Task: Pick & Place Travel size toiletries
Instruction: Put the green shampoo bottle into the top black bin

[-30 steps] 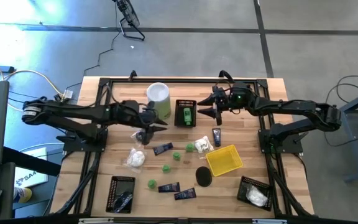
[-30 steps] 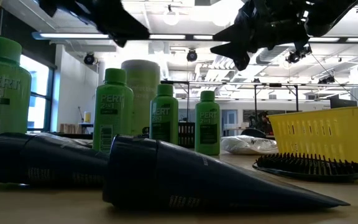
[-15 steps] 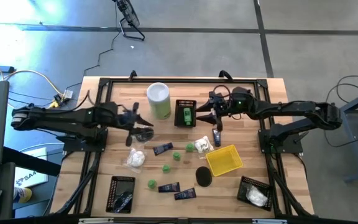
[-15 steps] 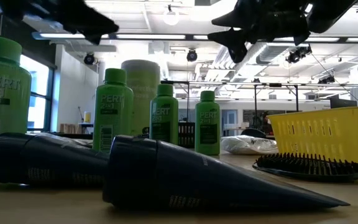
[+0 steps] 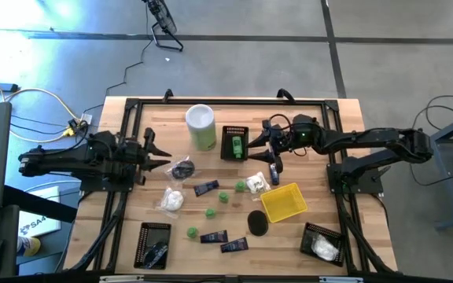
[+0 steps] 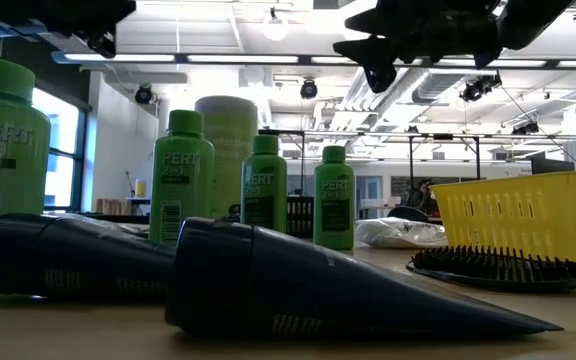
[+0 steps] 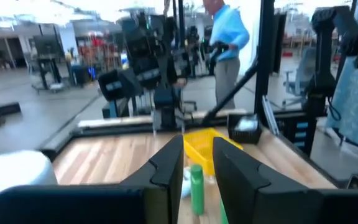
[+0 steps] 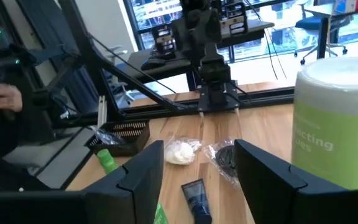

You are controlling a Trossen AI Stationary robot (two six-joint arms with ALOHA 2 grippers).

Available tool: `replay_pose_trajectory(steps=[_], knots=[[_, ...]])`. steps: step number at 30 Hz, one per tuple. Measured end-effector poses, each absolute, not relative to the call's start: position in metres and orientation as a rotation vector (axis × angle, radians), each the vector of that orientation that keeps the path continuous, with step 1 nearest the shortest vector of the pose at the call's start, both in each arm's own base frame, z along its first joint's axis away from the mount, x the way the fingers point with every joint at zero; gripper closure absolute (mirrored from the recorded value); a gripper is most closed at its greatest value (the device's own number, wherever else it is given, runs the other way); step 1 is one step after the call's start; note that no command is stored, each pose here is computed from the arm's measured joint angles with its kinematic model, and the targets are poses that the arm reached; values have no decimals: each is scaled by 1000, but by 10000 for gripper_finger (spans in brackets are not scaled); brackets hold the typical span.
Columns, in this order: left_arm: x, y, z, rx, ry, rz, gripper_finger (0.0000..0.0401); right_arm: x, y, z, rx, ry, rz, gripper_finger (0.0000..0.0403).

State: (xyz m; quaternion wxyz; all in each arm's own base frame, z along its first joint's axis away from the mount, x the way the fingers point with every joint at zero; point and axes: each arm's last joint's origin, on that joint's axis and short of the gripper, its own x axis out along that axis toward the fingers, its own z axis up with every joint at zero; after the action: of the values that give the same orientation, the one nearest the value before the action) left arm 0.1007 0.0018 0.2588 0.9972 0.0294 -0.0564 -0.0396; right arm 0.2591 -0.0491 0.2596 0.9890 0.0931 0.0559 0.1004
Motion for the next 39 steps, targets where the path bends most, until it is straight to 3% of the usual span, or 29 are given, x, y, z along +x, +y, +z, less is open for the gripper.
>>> replay_pose_trajectory(steps=[10, 17, 27, 33, 39], knots=[[100, 2, 258, 58, -104, -79, 318, 260, -43, 257, 264, 140, 183, 216], [101, 2, 253, 45, -51, -80, 318, 264, -13, 250, 150, 205, 90, 216], [100, 2, 253, 53, -52, -76, 318, 264, 6, 246, 157, 265, 4, 216], [100, 2, 253, 54, -52, -77, 318, 277, 18, 260, 130, 366, -35, 216], [100, 2, 253, 77, -53, -60, 318, 297, 26, 244, 103, 539, -16, 216]])
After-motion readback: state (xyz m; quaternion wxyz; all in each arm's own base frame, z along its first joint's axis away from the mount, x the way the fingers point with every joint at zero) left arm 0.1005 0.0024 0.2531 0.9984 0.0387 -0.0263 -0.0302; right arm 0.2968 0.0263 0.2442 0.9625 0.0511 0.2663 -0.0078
